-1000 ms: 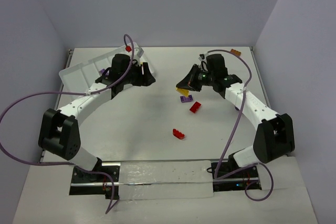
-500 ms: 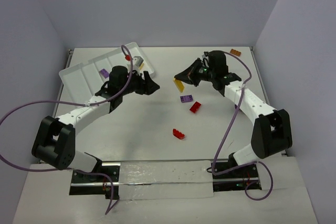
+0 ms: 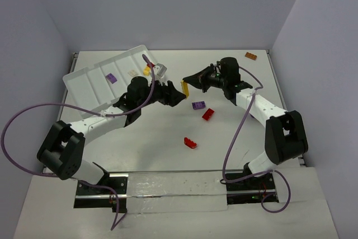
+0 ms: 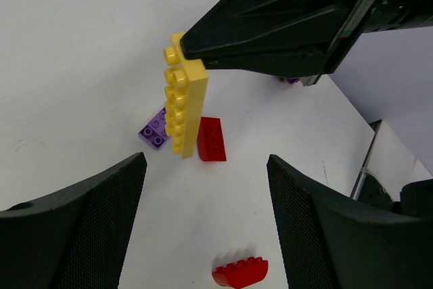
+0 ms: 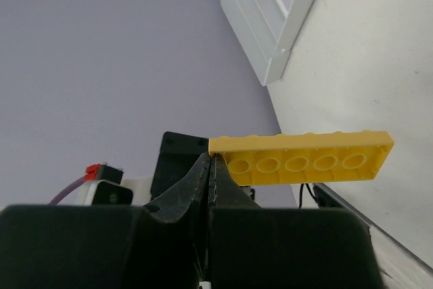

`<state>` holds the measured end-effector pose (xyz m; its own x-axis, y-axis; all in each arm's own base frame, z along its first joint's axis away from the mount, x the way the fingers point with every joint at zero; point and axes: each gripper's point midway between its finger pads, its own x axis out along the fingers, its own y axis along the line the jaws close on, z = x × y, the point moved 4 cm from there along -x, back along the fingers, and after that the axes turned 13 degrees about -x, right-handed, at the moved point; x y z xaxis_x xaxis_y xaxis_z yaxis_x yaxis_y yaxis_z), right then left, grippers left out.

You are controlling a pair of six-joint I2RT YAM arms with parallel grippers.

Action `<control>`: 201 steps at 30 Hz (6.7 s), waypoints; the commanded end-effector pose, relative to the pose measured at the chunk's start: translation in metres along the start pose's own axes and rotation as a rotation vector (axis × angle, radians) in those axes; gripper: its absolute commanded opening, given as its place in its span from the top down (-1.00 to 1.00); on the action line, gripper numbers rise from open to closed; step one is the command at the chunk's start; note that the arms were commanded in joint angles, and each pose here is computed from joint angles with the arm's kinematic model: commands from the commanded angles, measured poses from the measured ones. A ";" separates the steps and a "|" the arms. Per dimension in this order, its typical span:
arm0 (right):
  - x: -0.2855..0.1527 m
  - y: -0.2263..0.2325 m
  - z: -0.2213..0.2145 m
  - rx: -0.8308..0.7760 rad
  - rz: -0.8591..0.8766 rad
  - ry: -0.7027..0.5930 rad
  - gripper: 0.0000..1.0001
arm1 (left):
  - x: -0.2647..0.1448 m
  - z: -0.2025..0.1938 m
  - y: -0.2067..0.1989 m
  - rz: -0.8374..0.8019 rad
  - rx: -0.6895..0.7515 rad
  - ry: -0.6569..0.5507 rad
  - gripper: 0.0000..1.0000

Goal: Sort the legos into containers by color

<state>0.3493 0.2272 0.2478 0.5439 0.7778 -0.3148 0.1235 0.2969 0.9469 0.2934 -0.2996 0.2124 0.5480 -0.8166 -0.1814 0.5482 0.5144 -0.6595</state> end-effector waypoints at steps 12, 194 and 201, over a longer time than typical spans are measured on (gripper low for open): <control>-0.007 0.028 -0.002 0.045 0.149 0.045 1.00 | 0.025 0.035 -0.009 -0.033 0.037 -0.132 -0.56; -0.049 -0.185 0.462 -0.312 -0.770 -1.079 -0.63 | -0.064 0.210 0.104 0.760 -0.122 -0.286 -0.93; -0.054 -0.207 0.462 -0.202 -0.731 -1.038 -0.58 | -0.063 0.214 0.102 0.754 -0.112 -0.287 -0.93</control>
<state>0.6781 -0.1196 0.1043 0.8083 -0.3771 -0.4522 0.5747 0.6722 0.4668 0.4443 -0.1349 0.2902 0.8678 -0.1303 -0.4795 -0.1431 0.8586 -0.4923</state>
